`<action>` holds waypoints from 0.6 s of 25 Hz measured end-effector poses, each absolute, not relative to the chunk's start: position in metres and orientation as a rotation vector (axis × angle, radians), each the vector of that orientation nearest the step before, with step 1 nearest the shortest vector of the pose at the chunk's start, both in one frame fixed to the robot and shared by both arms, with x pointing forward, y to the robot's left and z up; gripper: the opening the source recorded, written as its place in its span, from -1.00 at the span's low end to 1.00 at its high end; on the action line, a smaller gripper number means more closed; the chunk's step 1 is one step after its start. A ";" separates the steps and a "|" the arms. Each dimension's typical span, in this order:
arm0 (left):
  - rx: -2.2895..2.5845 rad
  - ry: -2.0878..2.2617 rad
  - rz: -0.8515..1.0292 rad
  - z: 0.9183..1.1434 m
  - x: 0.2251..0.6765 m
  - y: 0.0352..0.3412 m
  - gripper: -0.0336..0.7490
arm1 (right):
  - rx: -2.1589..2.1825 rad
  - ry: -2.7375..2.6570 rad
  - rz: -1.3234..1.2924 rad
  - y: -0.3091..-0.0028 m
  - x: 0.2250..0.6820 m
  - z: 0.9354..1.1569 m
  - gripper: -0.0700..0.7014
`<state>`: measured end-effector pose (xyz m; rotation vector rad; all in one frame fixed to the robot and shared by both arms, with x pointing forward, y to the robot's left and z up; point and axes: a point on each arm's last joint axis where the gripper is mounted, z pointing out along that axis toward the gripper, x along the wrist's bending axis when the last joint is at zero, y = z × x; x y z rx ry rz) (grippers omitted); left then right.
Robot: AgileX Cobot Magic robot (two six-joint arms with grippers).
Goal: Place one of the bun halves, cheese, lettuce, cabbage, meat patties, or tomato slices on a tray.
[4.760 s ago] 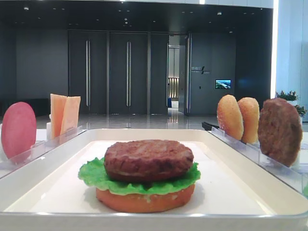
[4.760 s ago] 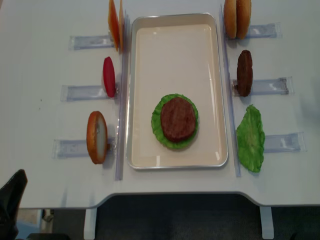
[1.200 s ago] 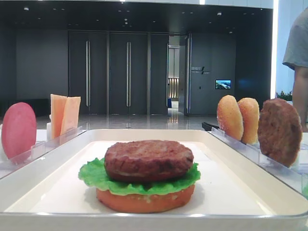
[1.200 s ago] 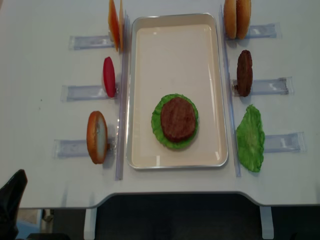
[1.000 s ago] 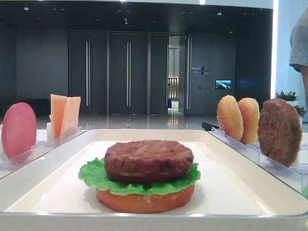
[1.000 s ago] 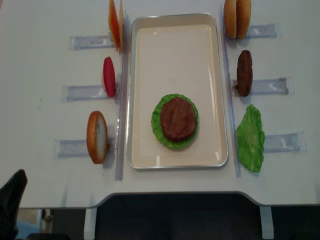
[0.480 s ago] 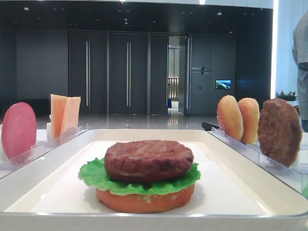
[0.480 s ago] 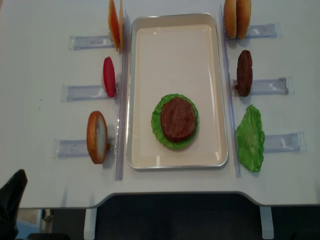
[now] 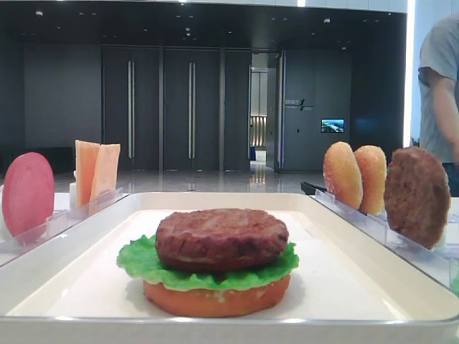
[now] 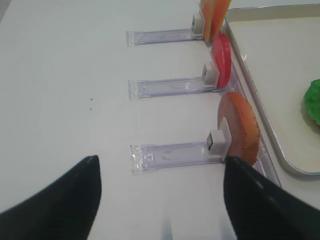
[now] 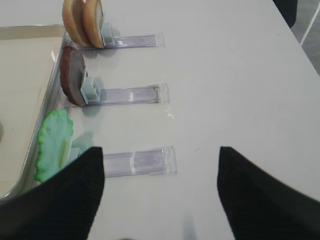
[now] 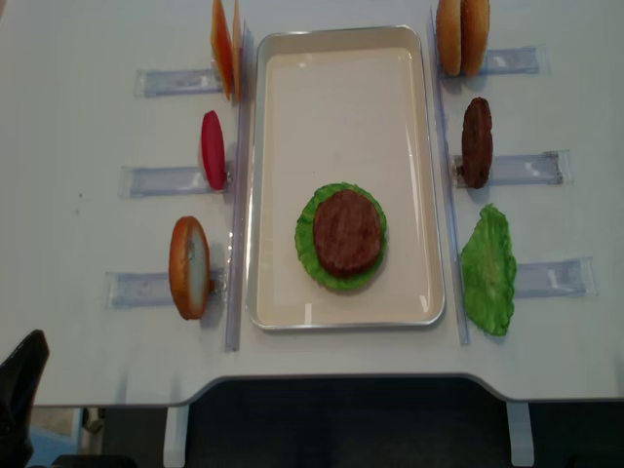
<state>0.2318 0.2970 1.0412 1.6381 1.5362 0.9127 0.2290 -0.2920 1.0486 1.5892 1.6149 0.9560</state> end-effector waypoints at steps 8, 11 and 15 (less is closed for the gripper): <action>1.638 1.536 0.913 1.041 0.232 0.297 0.56 | 1.589 1.615 0.957 -0.292 0.229 1.049 0.40; 1.638 1.536 0.913 1.041 0.232 0.297 0.56 | 1.588 1.616 0.958 -0.292 0.229 1.049 0.40; 1.638 1.536 0.913 1.041 0.232 0.297 0.56 | 1.570 1.638 0.967 -0.292 0.229 1.049 0.40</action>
